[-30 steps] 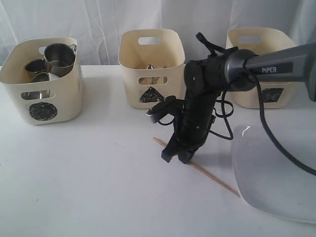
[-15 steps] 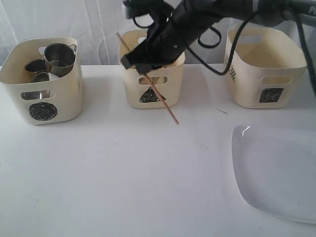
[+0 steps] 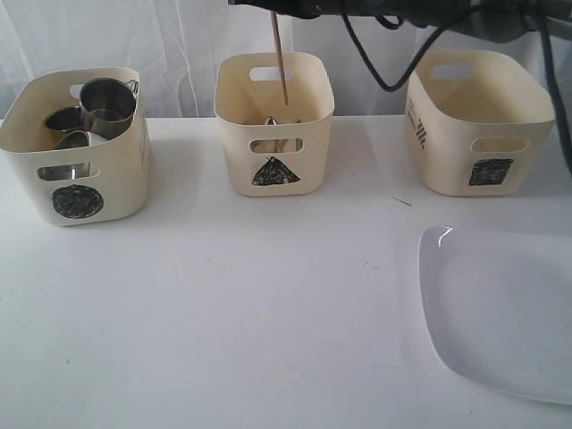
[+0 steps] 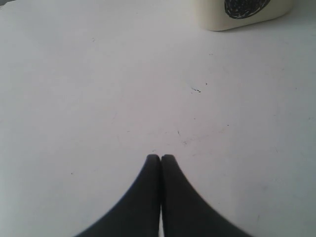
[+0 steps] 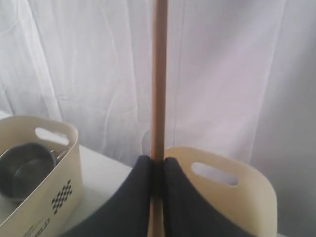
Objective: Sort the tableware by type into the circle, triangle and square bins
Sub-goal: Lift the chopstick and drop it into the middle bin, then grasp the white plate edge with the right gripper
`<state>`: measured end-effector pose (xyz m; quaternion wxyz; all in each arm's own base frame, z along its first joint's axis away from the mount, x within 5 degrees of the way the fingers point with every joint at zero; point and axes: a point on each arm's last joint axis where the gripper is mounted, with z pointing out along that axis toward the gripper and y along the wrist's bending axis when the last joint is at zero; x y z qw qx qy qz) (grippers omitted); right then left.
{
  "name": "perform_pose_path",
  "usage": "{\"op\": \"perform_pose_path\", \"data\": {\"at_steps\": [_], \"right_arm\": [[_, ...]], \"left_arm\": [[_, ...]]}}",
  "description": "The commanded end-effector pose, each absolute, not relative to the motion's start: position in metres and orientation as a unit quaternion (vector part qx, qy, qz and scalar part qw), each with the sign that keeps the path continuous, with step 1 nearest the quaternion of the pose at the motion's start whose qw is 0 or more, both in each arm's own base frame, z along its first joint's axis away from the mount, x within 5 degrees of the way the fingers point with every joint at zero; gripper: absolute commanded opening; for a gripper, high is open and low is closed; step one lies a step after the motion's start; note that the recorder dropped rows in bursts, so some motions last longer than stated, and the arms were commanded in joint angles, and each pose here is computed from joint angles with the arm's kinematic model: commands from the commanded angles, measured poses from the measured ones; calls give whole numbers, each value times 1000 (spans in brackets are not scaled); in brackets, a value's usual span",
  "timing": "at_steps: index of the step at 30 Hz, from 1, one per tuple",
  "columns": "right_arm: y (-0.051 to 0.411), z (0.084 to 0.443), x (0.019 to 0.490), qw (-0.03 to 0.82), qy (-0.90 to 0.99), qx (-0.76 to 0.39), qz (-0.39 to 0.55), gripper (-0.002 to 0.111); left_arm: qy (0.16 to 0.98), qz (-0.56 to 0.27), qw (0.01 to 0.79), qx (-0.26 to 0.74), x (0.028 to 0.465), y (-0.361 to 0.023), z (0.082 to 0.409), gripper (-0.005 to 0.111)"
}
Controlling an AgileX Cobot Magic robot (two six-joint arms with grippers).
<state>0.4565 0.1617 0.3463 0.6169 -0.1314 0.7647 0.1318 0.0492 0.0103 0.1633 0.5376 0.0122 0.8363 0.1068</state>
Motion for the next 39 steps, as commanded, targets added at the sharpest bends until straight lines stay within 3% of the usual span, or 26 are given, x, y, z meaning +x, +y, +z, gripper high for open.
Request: {"op": "perform_pose_path", "data": {"at_steps": [1,9,14,17,23,28,39], "right_arm": [[158,331,472,653,742,-99,113,0],[158,280,498,675,730,-72,82,2],[161,260,502,647,753,-82,85,27],[161,264,500,646,754,-84,87,32],[157,299,480,596,786,-122,113,31],[122,326,447,465,860,-165,132,0],[-30,322,369,266,955,36,125,0]], "left_arm": [[836,104,539,13,49,10,162,0],[836,104,539,13,49,10,162,0],[836,104,539,13,49,10,162,0],[836,104,539,13,49,10,162,0],[836,104,539,13,49,10,162,0],[836,104,539,13,49,10,162,0],[836,104,539,13,49,10,162,0]]}}
